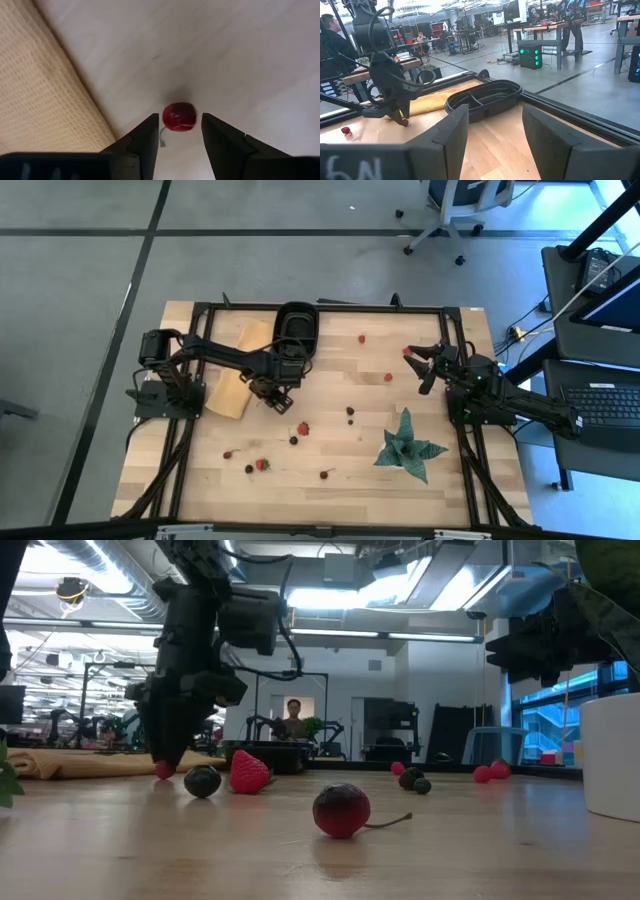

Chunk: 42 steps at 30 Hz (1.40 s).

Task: Pick and placing Produce into tupperware
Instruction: Put the top red cherry into the black bin

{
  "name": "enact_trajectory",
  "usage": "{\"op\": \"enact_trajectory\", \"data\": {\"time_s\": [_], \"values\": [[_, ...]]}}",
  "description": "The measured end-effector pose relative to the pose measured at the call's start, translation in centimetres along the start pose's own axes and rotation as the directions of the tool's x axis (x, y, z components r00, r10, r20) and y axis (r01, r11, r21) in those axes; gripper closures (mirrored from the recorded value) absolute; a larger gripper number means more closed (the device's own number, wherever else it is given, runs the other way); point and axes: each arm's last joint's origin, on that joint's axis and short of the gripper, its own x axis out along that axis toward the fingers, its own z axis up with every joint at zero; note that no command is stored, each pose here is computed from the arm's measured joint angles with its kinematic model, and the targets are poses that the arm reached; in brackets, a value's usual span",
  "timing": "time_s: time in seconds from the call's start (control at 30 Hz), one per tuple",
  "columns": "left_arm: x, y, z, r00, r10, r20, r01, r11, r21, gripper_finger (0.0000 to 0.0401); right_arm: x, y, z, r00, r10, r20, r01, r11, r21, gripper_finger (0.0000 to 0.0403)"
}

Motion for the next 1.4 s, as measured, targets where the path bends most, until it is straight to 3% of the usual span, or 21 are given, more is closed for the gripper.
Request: {"op": "enact_trajectory", "data": {"time_s": [0.47,0.77,0.97,1.17,1.4], "values": [[1.5,0.3,-0.2,0.999,-0.029,0.024,0.029,0.999,-0.018,0.0262,0.0,0.0,0.0,1.0,0.0,0.0,0.0,1.0,0.0,0.0215],[1.5,0.3,-0.2,0.999,-0.029,0.022,0.03,0.999,-0.018,0.0305,0.0,0.0,0.0,1.0,0.0,0.0,0.0,1.0,0.0,0.0215],[1.4,0.3,-0.2,0.999,-0.029,0.022,0.03,0.999,-0.012,0.0309,0.0,0.0,0.0,1.0,0.0,0.0,0.0,1.0,0.0,0.0215],[-0.6,-0.3,1.0,0.993,-0.088,0.077,0.085,0.996,0.036,0.0304,0.0,0.0,0.0,1.0,0.0,0.0,0.0,1.0,0.0,0.0215],[-5.2,0.9,3.5,0.963,-0.185,0.196,0.182,0.983,0.033,0.0303,0.0,0.0,0.0,1.0,-0.014,0.005,0.014,1.0,0.0,0.0215]]}}
